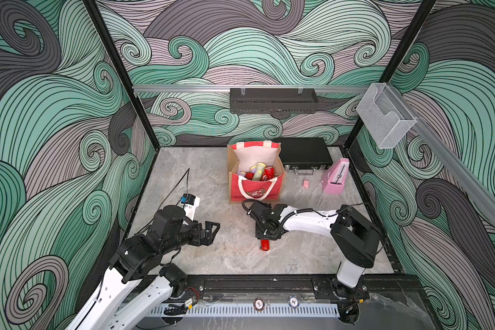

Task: Put the flashlights into the tote bags
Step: Pick up the flashlight from the center of the board.

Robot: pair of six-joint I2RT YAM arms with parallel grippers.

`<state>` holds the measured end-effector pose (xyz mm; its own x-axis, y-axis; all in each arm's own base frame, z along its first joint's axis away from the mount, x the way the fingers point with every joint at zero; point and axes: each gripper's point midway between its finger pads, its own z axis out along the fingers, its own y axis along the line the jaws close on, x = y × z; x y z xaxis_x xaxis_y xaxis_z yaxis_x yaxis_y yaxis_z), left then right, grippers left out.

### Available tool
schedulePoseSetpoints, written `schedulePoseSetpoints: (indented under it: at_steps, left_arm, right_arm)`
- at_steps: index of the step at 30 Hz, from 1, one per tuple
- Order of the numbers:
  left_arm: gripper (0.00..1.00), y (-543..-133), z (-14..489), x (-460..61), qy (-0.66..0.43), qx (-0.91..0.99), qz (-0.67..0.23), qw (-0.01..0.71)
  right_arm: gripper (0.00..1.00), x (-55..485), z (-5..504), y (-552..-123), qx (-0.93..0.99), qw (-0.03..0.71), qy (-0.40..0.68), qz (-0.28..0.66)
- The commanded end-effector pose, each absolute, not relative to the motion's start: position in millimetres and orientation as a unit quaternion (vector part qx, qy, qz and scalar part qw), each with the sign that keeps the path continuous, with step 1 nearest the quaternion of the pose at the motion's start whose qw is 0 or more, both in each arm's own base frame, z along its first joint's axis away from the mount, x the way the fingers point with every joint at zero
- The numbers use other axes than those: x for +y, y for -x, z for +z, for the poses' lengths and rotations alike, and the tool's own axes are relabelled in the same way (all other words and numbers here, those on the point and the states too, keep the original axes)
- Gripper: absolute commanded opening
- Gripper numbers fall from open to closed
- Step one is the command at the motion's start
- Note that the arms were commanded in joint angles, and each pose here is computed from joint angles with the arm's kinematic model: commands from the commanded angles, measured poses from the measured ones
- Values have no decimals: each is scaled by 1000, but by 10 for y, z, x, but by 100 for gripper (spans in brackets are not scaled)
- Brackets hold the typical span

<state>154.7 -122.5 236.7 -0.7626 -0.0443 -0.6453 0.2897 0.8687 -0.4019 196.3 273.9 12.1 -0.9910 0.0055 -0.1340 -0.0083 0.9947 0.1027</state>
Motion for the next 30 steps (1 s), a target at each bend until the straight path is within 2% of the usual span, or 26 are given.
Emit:
schedulePoseSetpoints:
  at_steps: [1,13,18,30]
  left_arm:
    - [99,-1558,2515,-1249,-73,895,-260,356]
    - [98,-1556,2514,-1281,-76,892,-268,355]
    - [99,-1602,2522,-1317,-76,891,-271,357]
    - [99,-1788,2578,-1517,-86,878,-295,368]
  right_arm:
    - [30,2415,-4,-1797,999,43,-10,-10]
    - [7,2395,314,-1745,995,90,38,-13]
    - [1,2433,589,-1716,989,132,62,6]
    - [0,2320,1800,-1835,957,272,90,38]
